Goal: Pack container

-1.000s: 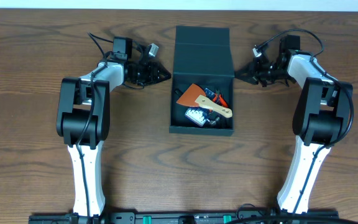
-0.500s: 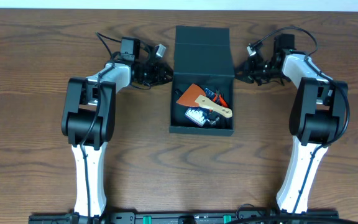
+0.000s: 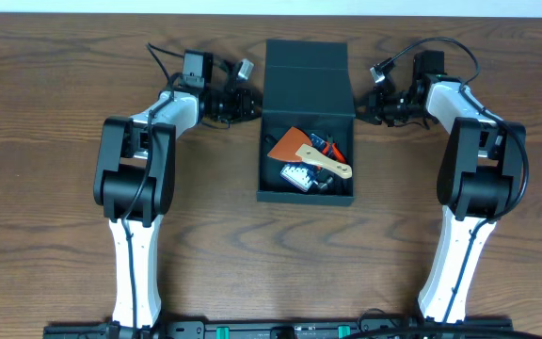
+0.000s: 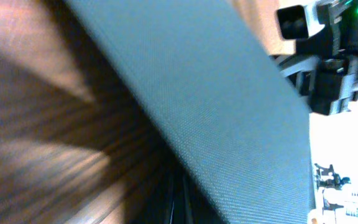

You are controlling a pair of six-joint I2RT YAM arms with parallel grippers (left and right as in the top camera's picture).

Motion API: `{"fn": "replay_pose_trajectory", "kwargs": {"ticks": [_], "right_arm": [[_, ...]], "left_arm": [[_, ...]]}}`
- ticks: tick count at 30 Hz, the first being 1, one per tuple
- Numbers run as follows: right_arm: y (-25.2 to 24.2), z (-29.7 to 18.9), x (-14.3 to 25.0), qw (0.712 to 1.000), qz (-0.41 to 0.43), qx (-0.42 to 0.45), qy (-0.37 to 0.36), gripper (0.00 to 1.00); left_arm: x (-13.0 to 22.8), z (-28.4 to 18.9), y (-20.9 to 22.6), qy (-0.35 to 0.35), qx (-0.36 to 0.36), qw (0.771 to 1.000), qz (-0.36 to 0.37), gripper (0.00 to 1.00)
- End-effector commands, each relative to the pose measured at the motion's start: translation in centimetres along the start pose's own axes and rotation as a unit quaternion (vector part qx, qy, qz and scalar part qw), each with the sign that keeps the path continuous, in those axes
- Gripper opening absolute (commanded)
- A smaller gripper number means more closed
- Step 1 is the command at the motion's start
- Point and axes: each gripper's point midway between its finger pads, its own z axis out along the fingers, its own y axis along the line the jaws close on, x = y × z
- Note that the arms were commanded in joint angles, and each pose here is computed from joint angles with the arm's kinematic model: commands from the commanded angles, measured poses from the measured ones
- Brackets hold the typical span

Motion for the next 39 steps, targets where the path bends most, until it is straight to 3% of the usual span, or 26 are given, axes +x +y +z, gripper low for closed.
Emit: {"fn": "replay_pose_trajectory", "kwargs": {"ticks": [1,30,39], "right_arm": [[0.6,0.6,0.4,1.0,-0.022,-0.016,0.007,0.01],[2.7,-3.6,-5.2,0.994,-0.1,0.024,-0.04,0.01],[3.1,-3.9,-5.2,0.995,-0.093,0.021,-0.037,0.01]], "left_arm": [[-1.0,0.2,-0.6,-0.002,0.017,1.0,0.001,0.06],[-4.4,-3.3,-3.1,-0.039,0.037,0.998,0.031,0.05],[-4.7,-3.7,-3.4,-0.042,0.037,0.998,0.035,0.06]]}}
